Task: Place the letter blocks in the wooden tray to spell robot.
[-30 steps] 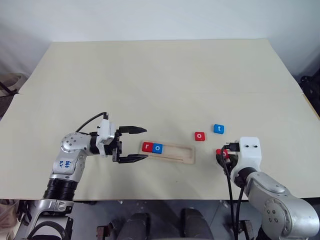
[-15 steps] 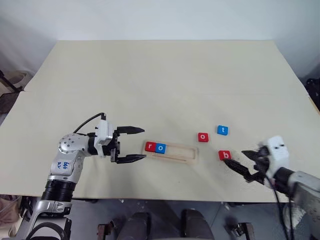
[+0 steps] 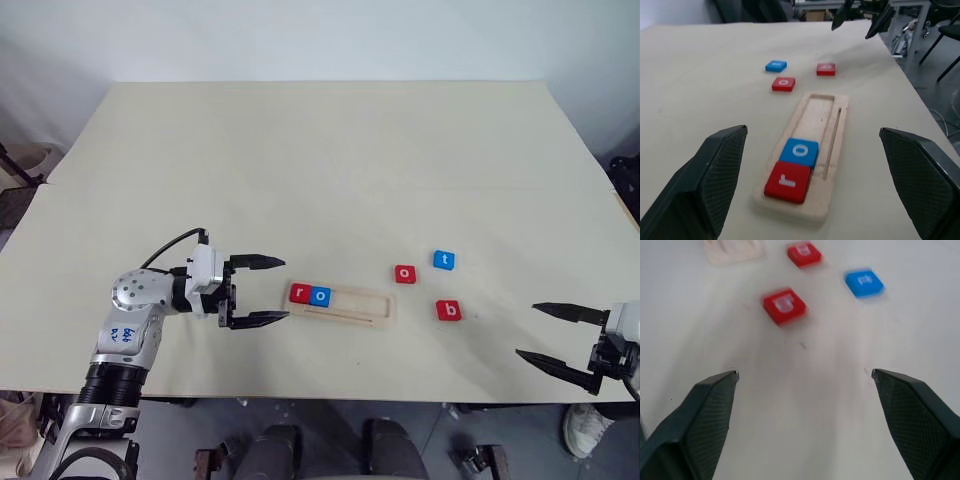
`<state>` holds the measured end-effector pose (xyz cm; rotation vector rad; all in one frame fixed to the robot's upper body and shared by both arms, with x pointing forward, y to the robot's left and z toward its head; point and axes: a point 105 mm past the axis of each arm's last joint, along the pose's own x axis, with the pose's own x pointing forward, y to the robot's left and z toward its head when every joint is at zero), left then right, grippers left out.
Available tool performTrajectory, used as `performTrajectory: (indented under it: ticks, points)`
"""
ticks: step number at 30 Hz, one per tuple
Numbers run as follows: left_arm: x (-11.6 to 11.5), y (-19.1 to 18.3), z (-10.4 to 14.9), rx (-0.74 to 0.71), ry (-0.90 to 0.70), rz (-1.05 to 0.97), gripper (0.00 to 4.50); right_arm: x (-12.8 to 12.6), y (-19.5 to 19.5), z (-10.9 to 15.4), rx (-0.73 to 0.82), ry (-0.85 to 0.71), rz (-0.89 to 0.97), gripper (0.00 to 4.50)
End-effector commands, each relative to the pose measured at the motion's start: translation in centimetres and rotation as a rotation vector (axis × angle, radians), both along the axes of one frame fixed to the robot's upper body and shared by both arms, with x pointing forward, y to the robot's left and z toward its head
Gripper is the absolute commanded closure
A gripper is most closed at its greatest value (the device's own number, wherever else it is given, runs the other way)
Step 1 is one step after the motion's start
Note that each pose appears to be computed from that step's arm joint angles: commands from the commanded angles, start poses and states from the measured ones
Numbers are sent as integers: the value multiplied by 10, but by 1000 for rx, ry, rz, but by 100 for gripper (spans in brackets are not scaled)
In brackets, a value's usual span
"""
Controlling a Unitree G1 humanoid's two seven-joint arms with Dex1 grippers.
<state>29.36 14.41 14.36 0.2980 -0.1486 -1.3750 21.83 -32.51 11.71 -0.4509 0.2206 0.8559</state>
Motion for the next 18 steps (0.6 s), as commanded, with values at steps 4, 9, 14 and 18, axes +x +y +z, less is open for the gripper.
performTrajectory:
  ticks: [4, 9, 14, 18]
  points:
    - [-5, 6, 7, 7, -37, 21, 0, 18, -6, 4, -62, -48, 31, 3]
    - [-9, 6, 8, 4, -41, 8, 0, 37, 21, 22, -59, -65, 165, 3]
    - [-14, 0, 7, -6, -42, -8, 0, 47, 53, 28, -124, 21, 288, 3]
    - [-19, -9, 7, -18, -41, -41, 0, 55, 67, 22, -199, 99, 325, 3]
